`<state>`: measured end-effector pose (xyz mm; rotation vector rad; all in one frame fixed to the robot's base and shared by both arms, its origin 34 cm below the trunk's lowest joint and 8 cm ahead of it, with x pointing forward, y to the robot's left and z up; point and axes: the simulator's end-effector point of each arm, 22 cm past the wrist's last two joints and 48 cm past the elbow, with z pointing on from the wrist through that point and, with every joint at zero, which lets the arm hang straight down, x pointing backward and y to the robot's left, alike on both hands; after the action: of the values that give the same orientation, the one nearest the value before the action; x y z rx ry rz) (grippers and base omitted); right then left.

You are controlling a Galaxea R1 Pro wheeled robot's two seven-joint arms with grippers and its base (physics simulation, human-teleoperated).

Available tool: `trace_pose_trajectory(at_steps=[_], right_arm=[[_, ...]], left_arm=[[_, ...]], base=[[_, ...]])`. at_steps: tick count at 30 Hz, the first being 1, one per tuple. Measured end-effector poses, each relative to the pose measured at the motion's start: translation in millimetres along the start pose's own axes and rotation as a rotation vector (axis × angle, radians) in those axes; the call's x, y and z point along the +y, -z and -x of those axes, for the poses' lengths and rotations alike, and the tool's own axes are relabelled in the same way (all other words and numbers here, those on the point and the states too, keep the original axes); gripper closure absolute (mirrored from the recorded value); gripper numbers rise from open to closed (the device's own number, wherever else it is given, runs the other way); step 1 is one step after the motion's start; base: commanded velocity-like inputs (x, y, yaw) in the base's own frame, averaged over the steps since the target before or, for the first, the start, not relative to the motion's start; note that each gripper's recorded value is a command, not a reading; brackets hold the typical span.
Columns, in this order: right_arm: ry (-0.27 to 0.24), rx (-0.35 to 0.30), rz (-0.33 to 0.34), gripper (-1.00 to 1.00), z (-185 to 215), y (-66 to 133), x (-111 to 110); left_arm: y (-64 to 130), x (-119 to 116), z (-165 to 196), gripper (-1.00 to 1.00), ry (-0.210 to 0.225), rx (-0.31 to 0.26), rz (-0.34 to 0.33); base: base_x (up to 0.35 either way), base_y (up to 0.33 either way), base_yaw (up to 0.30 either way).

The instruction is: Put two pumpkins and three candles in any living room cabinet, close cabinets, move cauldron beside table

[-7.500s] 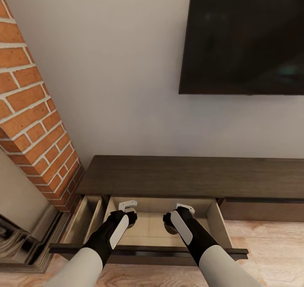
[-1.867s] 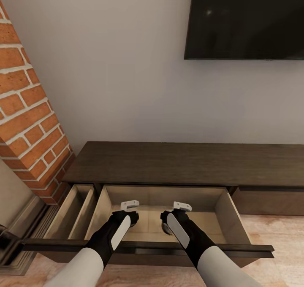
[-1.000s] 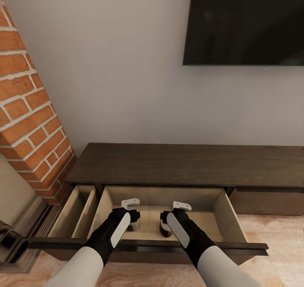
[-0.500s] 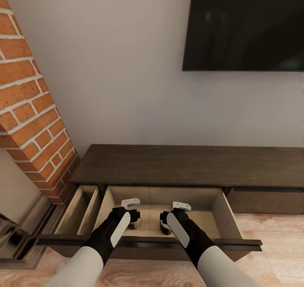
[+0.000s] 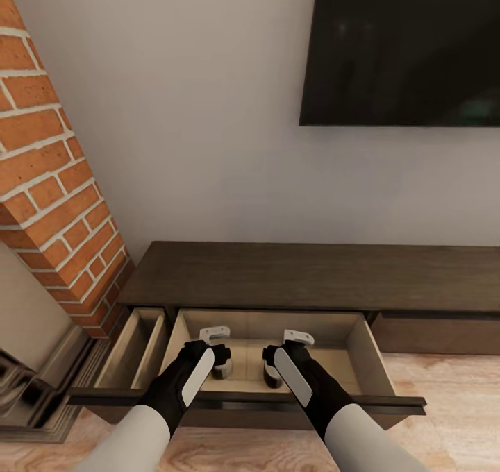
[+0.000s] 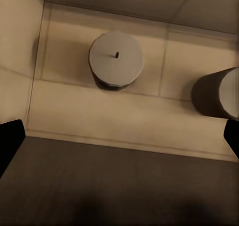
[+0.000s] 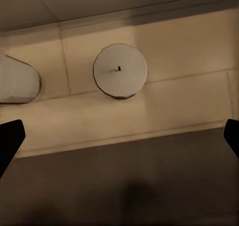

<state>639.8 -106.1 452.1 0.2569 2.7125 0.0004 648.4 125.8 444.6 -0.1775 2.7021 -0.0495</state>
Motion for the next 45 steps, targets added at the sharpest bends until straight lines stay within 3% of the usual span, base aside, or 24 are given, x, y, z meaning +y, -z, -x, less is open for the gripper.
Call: trace_pose_trajectory(at_steps=[12, 45], right_arm=[[0.0, -0.004, 0.003, -1.0, 16.0, 22.1, 3.0], [0.012, 0.009, 0.005, -1.0, 49.0, 78.9, 8.0]], left_arm=[[21.0, -6.3, 9.6, -1.0, 0.018, 0.023, -0.018], [76.5, -11.7, 41.0, -1.0, 0.012, 0.044, -0.019]], base=[[0.0, 0.0, 0.0], [0.0, 0.0, 0.0]])
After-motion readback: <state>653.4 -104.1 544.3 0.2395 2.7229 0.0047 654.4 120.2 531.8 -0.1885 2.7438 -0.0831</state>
